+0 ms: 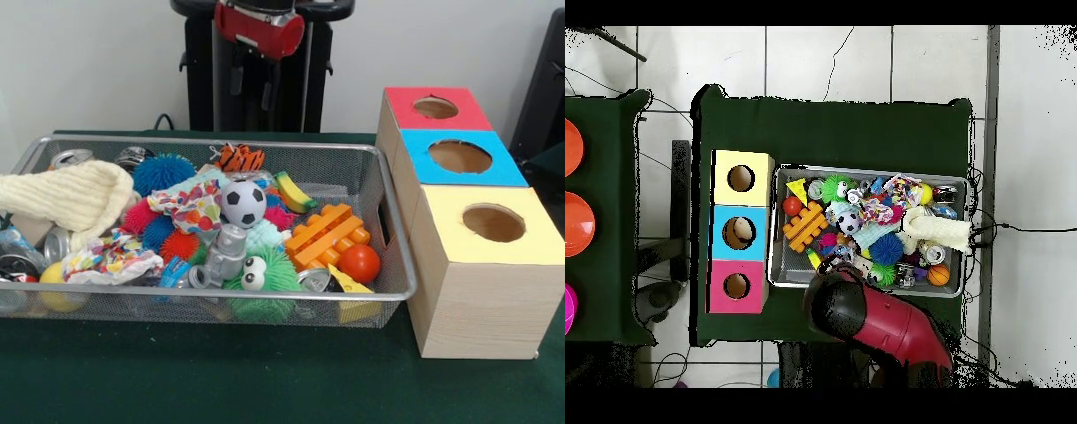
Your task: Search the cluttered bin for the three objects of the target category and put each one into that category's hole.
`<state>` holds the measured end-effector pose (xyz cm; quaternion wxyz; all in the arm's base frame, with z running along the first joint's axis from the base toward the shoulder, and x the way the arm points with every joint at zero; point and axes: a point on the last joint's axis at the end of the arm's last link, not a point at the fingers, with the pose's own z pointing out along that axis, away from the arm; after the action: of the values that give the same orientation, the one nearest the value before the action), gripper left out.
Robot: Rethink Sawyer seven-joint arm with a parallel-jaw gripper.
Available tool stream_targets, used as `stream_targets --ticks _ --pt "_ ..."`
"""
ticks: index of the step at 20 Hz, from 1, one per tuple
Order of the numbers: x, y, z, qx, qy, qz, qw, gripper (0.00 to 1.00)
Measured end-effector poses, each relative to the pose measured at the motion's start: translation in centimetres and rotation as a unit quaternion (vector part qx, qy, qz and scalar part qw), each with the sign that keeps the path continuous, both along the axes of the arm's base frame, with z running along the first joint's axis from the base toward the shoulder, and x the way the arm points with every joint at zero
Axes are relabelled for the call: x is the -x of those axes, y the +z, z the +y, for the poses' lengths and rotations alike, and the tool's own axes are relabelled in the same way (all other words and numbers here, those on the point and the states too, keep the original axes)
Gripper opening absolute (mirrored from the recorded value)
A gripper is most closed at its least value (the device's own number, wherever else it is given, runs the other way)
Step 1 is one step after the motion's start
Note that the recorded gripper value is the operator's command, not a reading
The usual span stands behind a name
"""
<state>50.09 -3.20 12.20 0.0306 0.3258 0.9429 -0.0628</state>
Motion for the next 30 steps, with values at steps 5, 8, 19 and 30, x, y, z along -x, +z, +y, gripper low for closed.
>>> stream_targets --ticks 5,8,19,30 --pt "0.7 -2.5 -1.8 0.014 -0.011 -0.02 0.9996 1.0" --pt "1.2 -3.5 -2.4 0.017 -0.016 -0.024 0.9994 1.0" --pt "3.3 -6.5 -2.5 0.017 -0.02 -0.005 0.9996 1.0" --pt "3.9 -8.8 -1.5 0.024 -0.004 -0.011 0.9996 1.0"
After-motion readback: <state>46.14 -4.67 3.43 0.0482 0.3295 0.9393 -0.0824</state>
